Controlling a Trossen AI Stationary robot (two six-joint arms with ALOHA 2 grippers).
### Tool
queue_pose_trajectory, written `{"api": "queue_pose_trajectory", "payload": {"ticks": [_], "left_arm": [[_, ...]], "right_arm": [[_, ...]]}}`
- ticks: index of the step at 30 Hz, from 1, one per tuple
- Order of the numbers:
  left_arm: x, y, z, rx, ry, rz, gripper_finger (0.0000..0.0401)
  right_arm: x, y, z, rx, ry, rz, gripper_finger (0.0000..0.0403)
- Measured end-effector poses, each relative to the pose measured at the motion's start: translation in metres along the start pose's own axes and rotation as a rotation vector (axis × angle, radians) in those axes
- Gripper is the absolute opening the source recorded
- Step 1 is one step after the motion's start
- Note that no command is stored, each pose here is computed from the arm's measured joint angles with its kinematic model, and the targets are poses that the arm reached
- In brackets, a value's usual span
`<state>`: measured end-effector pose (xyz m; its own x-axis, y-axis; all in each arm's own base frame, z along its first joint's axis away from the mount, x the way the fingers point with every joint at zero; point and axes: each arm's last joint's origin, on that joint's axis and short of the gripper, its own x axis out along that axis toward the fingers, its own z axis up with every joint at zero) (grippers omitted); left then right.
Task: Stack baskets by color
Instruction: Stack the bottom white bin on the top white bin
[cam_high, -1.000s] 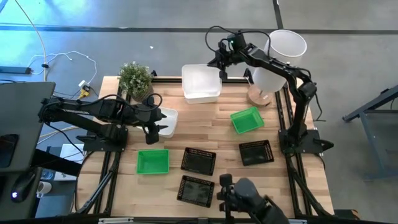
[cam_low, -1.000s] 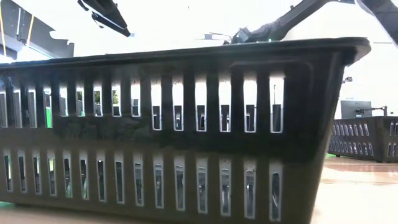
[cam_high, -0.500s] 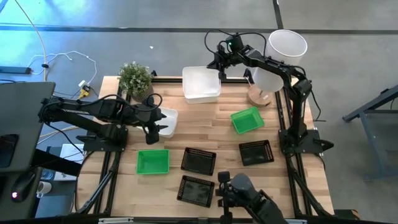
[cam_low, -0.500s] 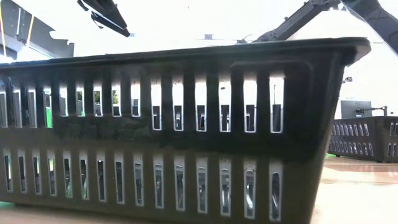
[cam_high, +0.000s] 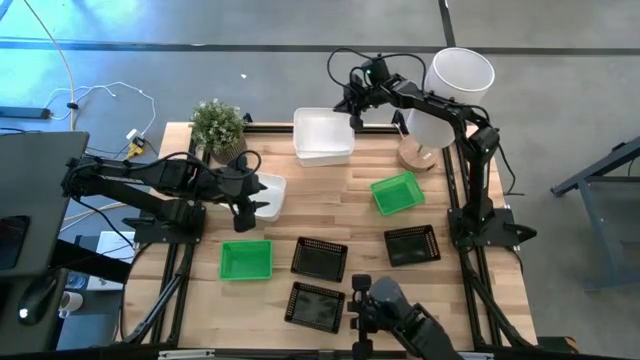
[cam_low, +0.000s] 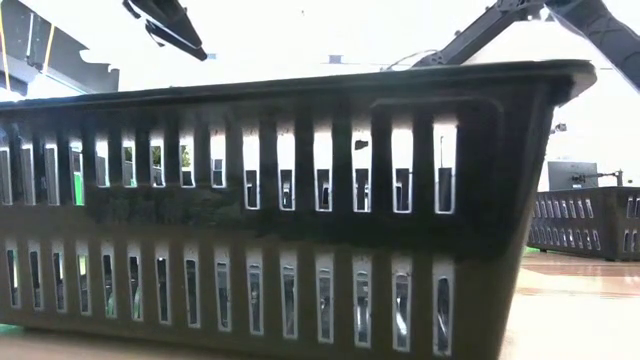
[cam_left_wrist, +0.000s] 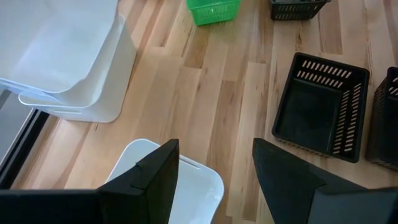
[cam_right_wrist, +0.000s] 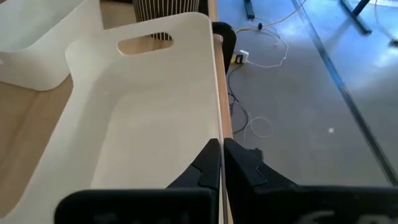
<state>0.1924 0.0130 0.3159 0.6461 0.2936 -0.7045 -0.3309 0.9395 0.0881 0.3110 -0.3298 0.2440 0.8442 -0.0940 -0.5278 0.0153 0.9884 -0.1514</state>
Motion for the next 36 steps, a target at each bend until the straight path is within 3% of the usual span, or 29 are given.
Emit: {"api": "queue_pose_trajectory", "payload": {"ticks": [15,27,36], "left_arm": [[0.000,0.000,-0.001,0.003,0.009,0.001,0.0193],[0.000,0.000,-0.001,-0.004,0.010,0.001,0.0193],[0.000,0.001,-0.004,0.003,0.038,0.006,0.0193]], "right_arm": [[0.002,0.004,-0.001,0.022,0.029,0.004,0.0003],[0.012,0.014,0.006,-0.018,0.115,-0.090,0.0126],[0.026,0.034,0.020,-0.184,0.210,-0.172,0.0146]]}}
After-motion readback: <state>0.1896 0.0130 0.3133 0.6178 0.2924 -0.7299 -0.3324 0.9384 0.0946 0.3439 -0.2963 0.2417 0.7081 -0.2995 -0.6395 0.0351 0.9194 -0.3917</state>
